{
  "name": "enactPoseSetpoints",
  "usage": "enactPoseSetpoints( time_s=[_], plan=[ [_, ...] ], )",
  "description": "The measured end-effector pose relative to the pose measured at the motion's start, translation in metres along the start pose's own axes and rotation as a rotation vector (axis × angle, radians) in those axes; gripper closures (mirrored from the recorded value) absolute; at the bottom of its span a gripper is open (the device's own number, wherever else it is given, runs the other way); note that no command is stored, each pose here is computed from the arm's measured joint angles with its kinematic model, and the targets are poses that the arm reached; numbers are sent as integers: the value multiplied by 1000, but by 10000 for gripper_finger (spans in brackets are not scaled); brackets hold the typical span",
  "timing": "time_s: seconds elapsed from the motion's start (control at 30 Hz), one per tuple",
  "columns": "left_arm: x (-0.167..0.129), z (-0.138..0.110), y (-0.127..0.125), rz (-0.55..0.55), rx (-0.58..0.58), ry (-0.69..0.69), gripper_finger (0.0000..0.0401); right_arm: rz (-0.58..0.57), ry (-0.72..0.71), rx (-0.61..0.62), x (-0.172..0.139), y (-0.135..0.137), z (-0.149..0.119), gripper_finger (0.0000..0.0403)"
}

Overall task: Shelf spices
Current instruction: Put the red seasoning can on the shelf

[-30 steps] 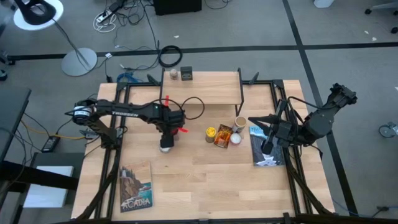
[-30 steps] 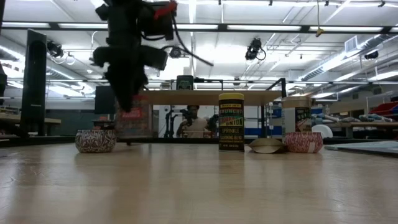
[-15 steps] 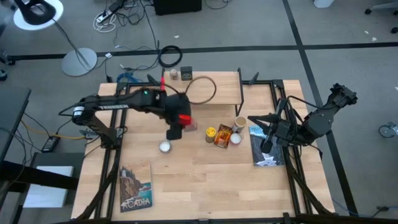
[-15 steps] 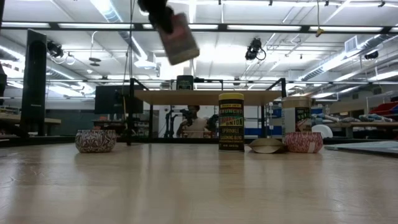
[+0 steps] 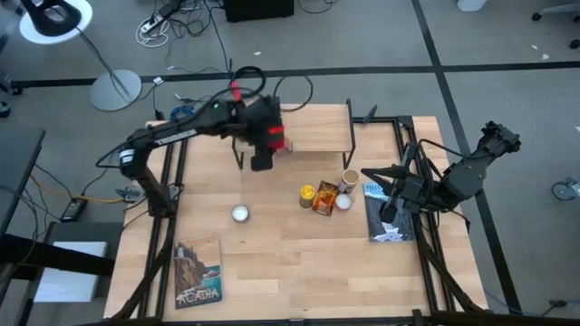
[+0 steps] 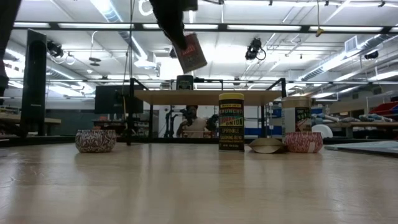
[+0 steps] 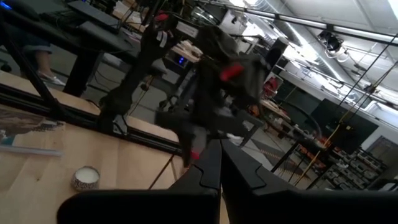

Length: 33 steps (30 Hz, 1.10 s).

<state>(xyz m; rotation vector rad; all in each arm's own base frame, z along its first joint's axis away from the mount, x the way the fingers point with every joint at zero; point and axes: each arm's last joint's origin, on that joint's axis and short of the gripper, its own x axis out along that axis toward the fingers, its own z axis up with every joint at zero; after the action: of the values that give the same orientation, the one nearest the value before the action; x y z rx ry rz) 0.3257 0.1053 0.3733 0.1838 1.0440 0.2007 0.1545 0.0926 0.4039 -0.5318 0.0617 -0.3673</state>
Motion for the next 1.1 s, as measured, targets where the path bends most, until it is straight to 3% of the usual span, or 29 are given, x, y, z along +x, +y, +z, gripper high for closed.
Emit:
enactPoseSetpoints(
  time_s=[0.37, 0.6, 1.1],
  plan=[
    [34, 36, 55, -25, 32, 135, 193, -1, -2, 1, 0, 0, 0, 397],
    [65, 22, 73, -33, 13, 220, 193, 2, 5, -15, 0, 0, -1, 400],
    [57, 26, 79, -39, 3, 158, 193, -2, 10, -24, 1, 0, -1, 400]
  ],
)
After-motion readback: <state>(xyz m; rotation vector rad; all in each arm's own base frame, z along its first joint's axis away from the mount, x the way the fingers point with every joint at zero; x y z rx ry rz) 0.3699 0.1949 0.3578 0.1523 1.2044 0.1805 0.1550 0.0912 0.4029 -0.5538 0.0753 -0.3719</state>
